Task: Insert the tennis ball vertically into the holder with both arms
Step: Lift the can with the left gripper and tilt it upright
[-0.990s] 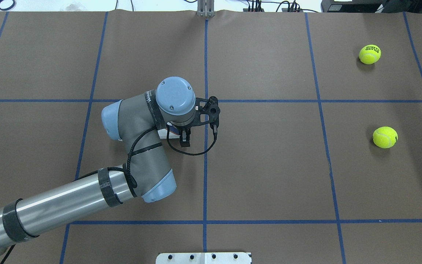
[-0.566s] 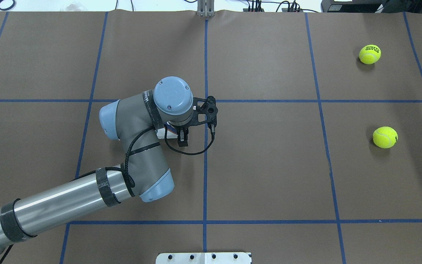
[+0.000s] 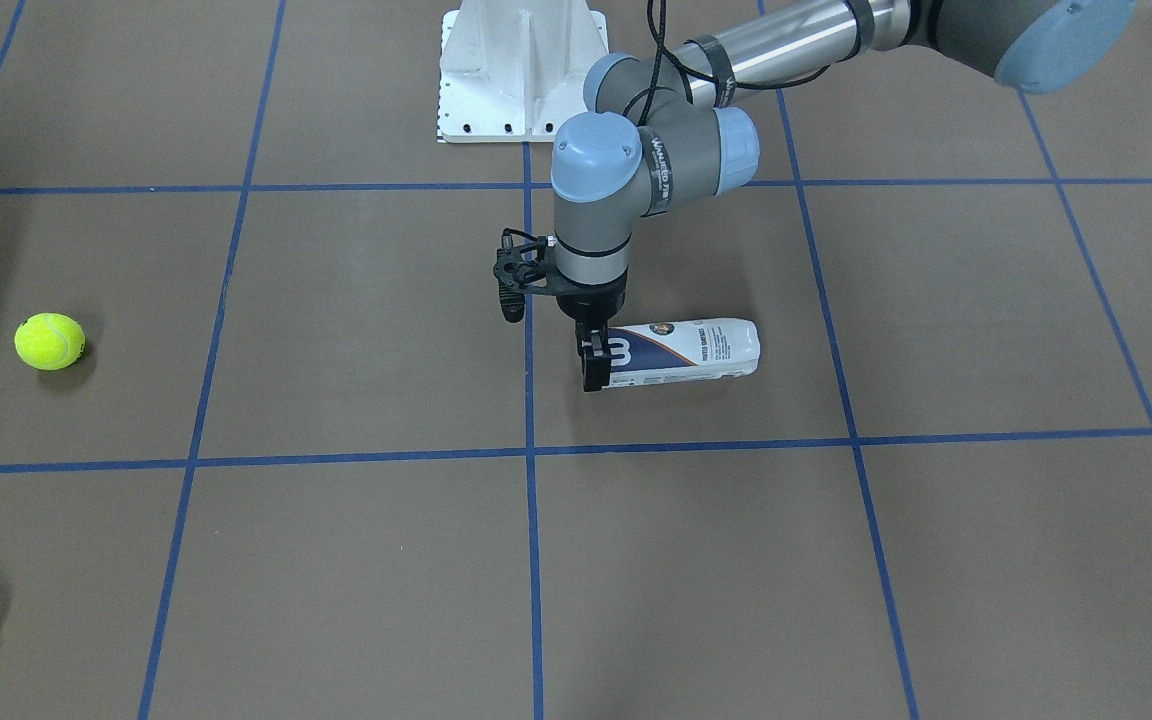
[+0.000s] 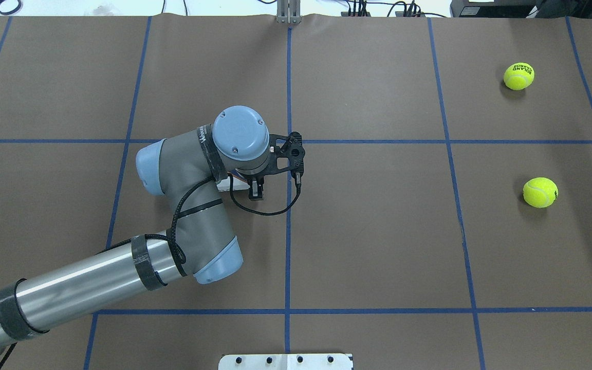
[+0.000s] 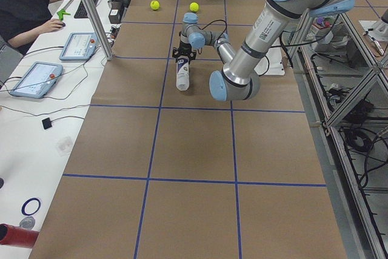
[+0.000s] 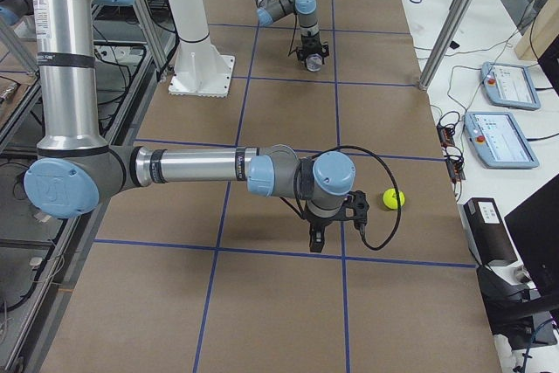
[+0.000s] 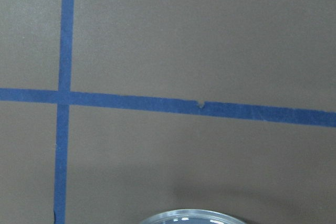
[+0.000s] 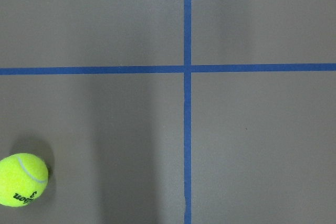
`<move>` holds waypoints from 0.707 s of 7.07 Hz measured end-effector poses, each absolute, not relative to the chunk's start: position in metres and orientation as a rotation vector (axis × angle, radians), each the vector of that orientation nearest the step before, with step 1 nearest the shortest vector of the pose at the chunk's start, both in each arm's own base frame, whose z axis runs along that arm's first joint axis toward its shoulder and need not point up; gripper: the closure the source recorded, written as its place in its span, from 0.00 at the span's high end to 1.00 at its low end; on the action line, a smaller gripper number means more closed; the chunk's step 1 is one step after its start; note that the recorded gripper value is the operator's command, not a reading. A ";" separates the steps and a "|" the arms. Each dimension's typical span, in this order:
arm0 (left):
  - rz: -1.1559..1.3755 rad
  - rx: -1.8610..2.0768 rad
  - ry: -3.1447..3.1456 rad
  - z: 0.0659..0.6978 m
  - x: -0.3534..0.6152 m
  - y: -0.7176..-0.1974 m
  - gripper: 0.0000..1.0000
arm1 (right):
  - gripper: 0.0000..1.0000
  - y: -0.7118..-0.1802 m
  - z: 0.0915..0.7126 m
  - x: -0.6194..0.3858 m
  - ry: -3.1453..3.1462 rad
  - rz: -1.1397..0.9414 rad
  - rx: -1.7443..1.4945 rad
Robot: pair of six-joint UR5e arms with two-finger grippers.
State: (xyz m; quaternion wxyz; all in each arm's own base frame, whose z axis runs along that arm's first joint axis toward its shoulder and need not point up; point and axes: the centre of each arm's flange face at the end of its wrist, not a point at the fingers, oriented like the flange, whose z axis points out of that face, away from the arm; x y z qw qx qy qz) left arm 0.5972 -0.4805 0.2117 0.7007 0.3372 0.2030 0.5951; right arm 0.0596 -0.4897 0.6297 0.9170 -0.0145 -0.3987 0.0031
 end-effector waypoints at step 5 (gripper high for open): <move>1.187 0.939 0.507 0.160 0.506 -0.453 0.41 | 0.99 -0.491 0.626 0.059 -0.824 0.004 -0.024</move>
